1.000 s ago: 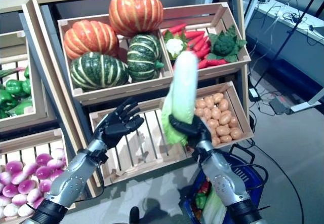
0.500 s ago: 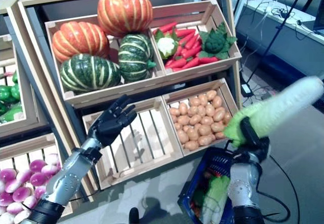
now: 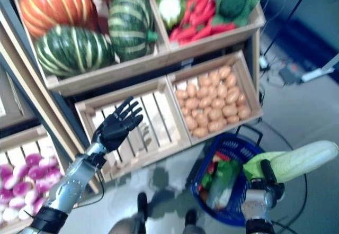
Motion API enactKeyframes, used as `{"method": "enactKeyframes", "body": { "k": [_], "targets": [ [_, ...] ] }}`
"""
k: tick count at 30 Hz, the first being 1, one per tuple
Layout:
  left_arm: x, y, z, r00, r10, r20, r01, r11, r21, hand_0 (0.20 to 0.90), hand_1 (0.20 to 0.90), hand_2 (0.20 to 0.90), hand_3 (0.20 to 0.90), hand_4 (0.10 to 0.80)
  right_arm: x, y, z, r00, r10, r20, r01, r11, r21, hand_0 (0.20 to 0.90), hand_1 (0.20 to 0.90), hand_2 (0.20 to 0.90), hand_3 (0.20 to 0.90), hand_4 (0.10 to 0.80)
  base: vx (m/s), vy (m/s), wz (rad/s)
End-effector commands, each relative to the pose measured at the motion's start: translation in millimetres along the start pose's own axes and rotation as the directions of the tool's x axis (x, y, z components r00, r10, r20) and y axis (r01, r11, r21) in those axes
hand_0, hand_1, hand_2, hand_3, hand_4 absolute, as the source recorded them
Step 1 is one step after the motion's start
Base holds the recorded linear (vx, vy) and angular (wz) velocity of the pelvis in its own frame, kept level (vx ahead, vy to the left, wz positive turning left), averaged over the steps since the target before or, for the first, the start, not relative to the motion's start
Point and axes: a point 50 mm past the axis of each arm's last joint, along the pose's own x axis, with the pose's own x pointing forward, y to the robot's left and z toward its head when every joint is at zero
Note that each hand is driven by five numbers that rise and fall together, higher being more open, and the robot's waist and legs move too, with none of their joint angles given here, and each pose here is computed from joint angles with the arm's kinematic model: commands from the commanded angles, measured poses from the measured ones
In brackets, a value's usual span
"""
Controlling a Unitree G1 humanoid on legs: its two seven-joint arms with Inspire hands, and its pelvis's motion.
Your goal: Put vegetables into the basket
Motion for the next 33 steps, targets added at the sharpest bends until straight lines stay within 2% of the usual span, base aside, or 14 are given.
{"method": "enactKeyframes", "body": {
  "k": [1,8,18,27,33],
  "targets": [
    [15.5,-33.5,51.2,0.937,-0.221,0.269,0.225,0.974,0.015,0.900,0.900,0.900,0.900,0.800,-3.4,66.3,54.8,0.925,0.296,0.239,-0.308,0.951,0.012,0.300,0.300,0.300,0.300,0.400,-0.148,-0.003,0.12],
    [28.1,-53.9,68.6,0.879,-0.318,0.354,0.301,0.948,0.103,0.900,0.900,0.900,0.900,0.800,-9.1,114.7,50.8,0.855,0.491,0.165,-0.486,0.871,-0.075,0.300,0.300,0.300,0.300,0.400,-0.107,0.052,0.06],
    [36.7,-73.3,94.8,0.795,-0.414,0.443,0.376,0.910,0.176,0.900,0.900,0.900,0.900,0.800,-9.8,151.0,66.5,0.840,0.520,0.153,-0.505,0.854,-0.128,0.300,0.300,0.300,0.300,0.400,-0.034,0.032,0.07],
    [39.6,-82.4,106.6,0.762,-0.439,0.475,0.401,0.897,0.186,0.900,0.900,0.900,0.900,0.800,4.6,137.9,51.2,0.953,0.304,0.001,-0.298,0.934,-0.195,0.300,0.300,0.300,0.300,0.400,0.041,0.010,0.01],
    [44.0,-88.4,103.5,0.777,-0.431,0.458,0.399,0.901,0.172,0.900,0.900,0.900,0.900,0.800,10.8,126.7,44.9,0.987,0.152,-0.047,-0.159,0.949,-0.271,0.300,0.300,0.300,0.300,0.400,0.008,-0.015,0.00]
  ]
}}
